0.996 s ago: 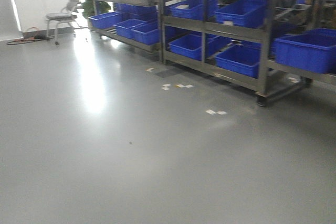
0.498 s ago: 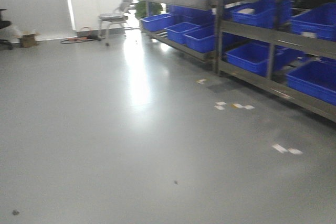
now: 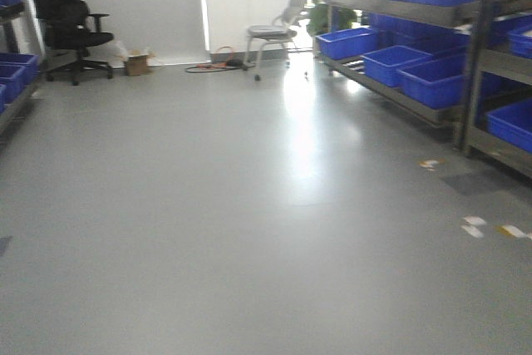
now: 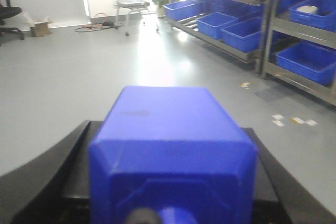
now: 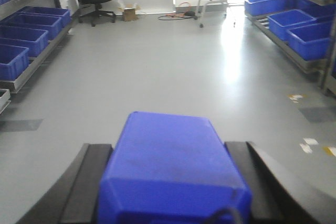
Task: Pick and sort blue part to right shelf
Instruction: 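Drive the base up to the shelf of open blue bins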
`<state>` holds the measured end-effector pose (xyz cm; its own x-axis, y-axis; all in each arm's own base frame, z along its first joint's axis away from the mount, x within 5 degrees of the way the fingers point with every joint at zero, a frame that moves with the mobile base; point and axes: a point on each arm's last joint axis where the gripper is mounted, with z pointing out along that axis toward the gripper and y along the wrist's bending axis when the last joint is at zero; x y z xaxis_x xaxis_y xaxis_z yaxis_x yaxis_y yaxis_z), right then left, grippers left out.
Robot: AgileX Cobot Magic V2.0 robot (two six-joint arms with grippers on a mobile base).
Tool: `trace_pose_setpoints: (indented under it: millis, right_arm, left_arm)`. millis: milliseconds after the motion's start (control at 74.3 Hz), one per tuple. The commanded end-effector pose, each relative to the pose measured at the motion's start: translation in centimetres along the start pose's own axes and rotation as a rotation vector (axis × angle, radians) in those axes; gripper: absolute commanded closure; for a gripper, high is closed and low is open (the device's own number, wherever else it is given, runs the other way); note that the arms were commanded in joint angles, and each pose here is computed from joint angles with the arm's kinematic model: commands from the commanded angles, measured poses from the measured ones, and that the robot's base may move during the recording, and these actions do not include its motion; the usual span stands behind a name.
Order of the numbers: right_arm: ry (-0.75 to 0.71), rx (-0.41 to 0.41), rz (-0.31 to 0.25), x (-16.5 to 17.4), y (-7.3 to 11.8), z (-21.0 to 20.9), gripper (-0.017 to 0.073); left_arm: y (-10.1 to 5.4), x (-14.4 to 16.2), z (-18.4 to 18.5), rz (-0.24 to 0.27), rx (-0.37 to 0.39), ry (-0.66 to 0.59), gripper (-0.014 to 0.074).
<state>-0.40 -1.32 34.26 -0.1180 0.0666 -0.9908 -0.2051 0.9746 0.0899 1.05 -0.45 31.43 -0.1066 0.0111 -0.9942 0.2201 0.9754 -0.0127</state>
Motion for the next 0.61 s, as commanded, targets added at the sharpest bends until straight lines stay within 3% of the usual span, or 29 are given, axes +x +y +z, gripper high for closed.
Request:
trace_pose_setpoints:
  millis: [0, 592]
  right_arm:
    - [-0.103, -0.006, -0.015, -1.64, 0.15, -0.25, 0.0277]
    - [-0.103, -0.006, -0.015, -1.64, 0.15, -0.25, 0.0277]
  left_arm:
    - [-0.02, -1.61, -0.2, -0.002, 0.009, -0.106, 0.0313]
    - [-0.02, -1.61, -0.2, -0.002, 0.009, -0.106, 0.0313]
